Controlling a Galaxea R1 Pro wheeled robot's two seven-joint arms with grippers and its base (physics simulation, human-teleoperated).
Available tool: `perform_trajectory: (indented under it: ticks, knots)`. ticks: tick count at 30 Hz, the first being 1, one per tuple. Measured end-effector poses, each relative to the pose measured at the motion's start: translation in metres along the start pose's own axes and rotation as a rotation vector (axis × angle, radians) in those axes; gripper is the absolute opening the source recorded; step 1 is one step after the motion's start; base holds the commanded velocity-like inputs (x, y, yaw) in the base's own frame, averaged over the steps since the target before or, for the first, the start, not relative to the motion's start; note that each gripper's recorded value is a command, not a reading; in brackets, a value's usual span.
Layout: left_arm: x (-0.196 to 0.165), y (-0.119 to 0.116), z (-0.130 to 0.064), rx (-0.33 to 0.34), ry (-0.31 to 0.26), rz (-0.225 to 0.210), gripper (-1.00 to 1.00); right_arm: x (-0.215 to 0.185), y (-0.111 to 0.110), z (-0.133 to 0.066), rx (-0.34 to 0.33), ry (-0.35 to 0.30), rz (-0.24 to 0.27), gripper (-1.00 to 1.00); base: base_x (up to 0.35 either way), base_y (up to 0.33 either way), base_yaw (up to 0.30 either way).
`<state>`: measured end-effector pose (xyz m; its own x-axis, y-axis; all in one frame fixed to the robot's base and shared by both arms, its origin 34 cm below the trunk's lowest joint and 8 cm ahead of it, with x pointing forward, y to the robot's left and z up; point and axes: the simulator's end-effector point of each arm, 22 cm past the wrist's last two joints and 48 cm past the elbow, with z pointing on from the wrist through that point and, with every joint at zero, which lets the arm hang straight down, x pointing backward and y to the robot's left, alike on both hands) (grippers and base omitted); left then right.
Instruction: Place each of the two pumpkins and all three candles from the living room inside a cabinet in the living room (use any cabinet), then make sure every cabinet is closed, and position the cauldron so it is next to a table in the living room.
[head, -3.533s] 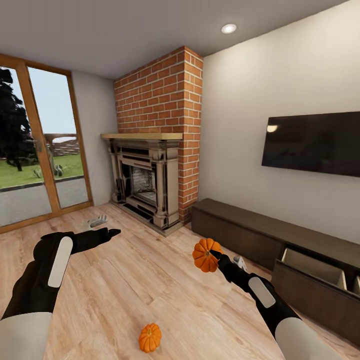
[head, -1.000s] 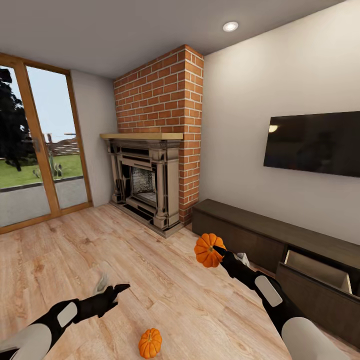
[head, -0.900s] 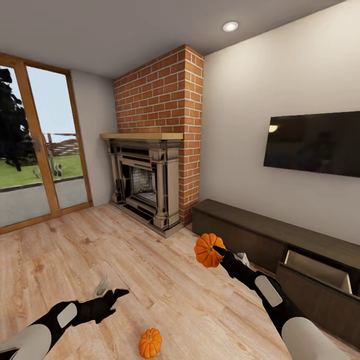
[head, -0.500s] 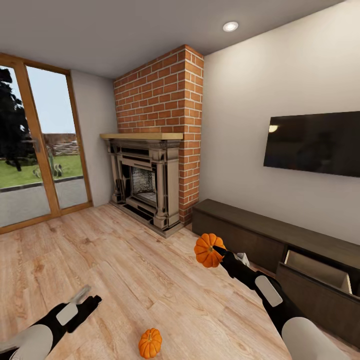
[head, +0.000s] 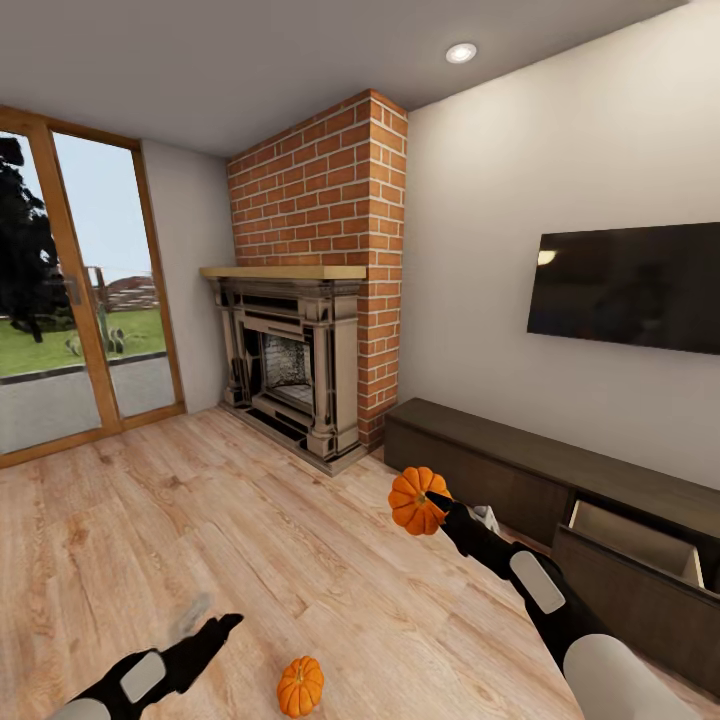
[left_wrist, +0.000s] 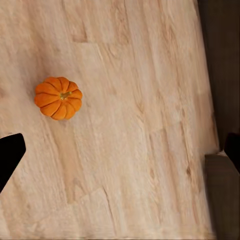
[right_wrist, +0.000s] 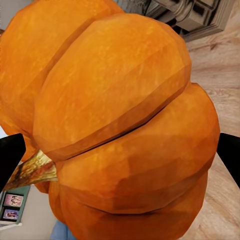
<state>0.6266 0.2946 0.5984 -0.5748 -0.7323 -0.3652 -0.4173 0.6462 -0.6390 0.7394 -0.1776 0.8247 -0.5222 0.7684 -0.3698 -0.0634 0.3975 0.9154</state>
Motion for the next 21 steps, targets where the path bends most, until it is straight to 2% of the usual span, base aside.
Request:
perform_trajectory:
  ticks: [3, 9, 13, 21]
  knots:
    - [0.009, -0.017, -0.002, 0.089, 0.033, -0.01, 1.0, 0.0, 0.001, 0.0, -0.002, 0.0, 0.0, -1.0, 0.0, 0.0, 0.0]
    - [0.02, -0.034, -0.007, 0.18, 0.094, -0.04, 1.0, 0.001, 0.001, 0.001, -0.001, 0.001, 0.0, -1.0, 0.0, 0.0, 0.0]
    - [0.032, -0.039, -0.01, 0.197, 0.17, -0.079, 1.0, 0.001, 0.001, 0.0, -0.001, 0.001, 0.0, -1.0, 0.0, 0.0, 0.0]
    - [0.03, -0.037, -0.013, 0.198, 0.185, -0.091, 1.0, 0.0, 0.001, 0.0, -0.002, 0.0, 0.0, -1.0, 0.0, 0.0, 0.0]
